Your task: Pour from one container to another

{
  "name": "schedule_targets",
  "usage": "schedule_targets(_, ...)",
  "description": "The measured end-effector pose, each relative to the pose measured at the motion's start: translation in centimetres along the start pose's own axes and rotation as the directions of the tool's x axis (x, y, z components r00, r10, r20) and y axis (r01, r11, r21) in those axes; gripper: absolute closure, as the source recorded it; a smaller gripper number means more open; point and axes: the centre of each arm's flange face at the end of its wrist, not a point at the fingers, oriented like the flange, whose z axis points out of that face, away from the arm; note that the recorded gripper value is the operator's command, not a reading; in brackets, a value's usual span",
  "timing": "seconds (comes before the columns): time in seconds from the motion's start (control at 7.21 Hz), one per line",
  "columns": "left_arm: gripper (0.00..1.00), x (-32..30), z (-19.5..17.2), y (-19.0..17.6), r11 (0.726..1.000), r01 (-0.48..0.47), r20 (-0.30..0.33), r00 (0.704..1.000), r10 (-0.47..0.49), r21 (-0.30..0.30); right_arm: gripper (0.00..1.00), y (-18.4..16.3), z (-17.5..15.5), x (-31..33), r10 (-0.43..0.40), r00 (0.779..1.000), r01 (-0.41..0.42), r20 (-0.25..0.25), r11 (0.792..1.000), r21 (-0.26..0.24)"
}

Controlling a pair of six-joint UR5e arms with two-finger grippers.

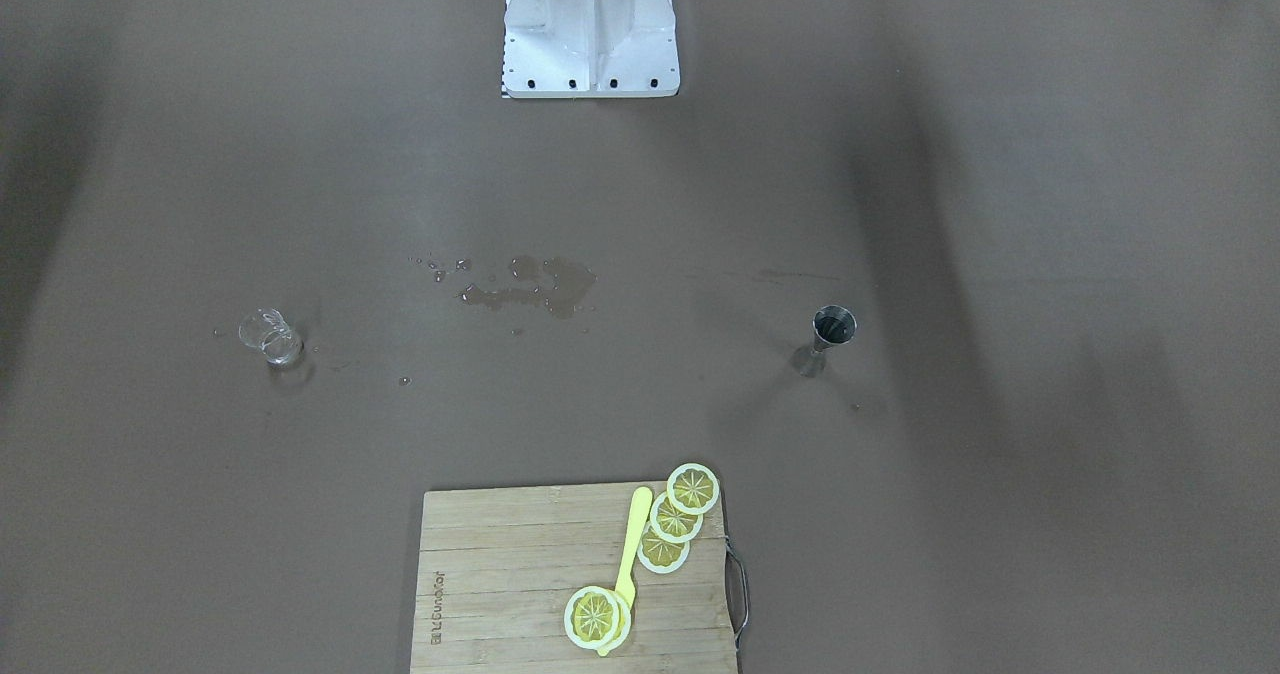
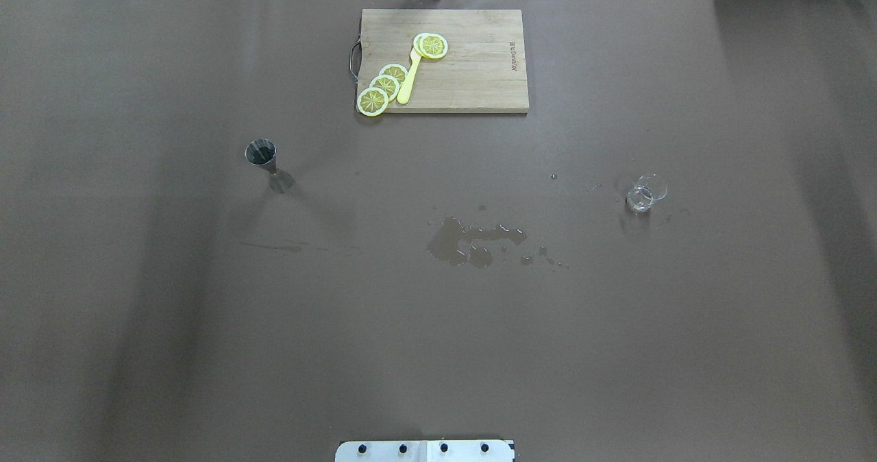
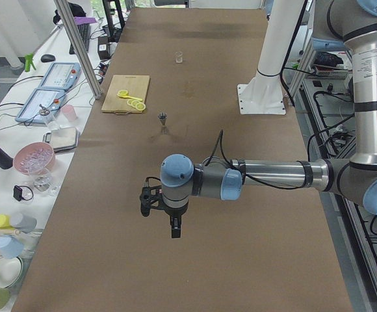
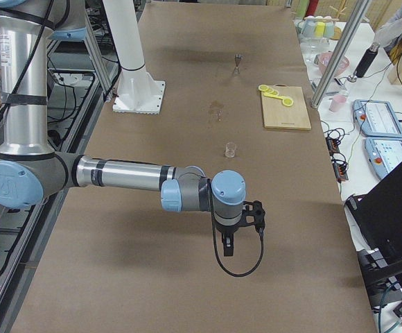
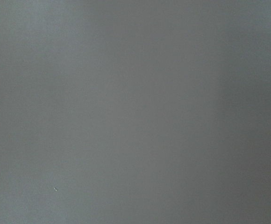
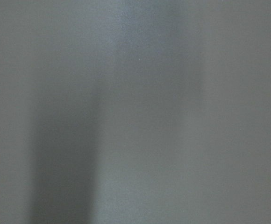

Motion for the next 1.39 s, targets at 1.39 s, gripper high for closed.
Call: schedule_targets(1.39,0.01,0.0,0.0,0.0,1.000,0.002,0.000,1.000,-0.002,-0.001,0.00,4.5,2.5,1.7,-0.081,0.997,0.079,0.011,0.991,0.107)
